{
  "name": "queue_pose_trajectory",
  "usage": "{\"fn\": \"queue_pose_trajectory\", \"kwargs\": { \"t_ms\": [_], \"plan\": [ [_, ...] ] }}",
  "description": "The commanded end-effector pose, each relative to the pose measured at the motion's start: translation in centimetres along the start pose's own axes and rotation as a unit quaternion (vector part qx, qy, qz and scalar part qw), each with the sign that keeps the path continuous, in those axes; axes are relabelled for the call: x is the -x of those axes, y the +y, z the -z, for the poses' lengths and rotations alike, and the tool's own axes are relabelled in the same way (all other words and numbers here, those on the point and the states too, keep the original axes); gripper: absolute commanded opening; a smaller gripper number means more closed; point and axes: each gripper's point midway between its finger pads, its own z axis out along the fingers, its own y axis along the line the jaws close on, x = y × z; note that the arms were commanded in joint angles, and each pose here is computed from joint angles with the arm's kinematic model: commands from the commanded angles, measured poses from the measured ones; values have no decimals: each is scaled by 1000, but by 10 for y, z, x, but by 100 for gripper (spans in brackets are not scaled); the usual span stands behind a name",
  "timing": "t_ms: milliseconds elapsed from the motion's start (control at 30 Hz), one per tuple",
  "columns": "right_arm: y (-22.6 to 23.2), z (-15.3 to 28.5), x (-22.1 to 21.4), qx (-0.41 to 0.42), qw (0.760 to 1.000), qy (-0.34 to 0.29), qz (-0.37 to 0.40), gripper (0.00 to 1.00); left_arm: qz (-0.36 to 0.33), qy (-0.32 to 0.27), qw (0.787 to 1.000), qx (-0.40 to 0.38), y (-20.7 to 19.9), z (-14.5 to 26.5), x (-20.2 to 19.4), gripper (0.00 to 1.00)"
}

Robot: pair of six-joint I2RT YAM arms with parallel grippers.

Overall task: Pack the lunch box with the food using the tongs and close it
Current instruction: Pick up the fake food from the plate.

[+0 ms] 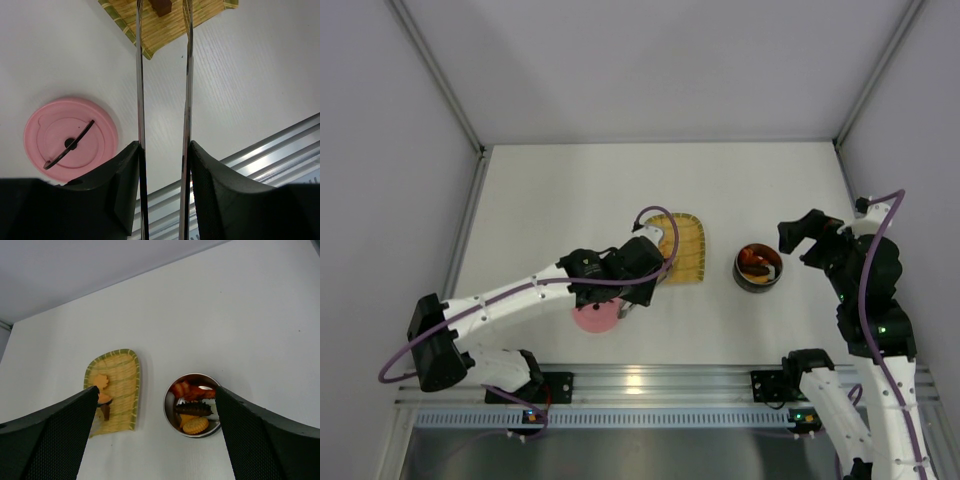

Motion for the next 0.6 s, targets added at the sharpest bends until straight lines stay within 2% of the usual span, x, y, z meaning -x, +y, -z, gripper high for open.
{"fn": "queue_pose_trajectory", "kwargs": {
  "t_ms": [0,300,567],
  "plan": [
    [1,4,9,1,1000,-14,-1,98,6,-16,1000,-23,-13,-3,9,47],
    [1,4,10,0,1000,-15,0,98,0,0,1000,13,-2,-15,-1,47],
    [2,4,12,0,1000,-15,4,98,-4,-4,1000,14,-4,-22,2,47]
  ]
}}
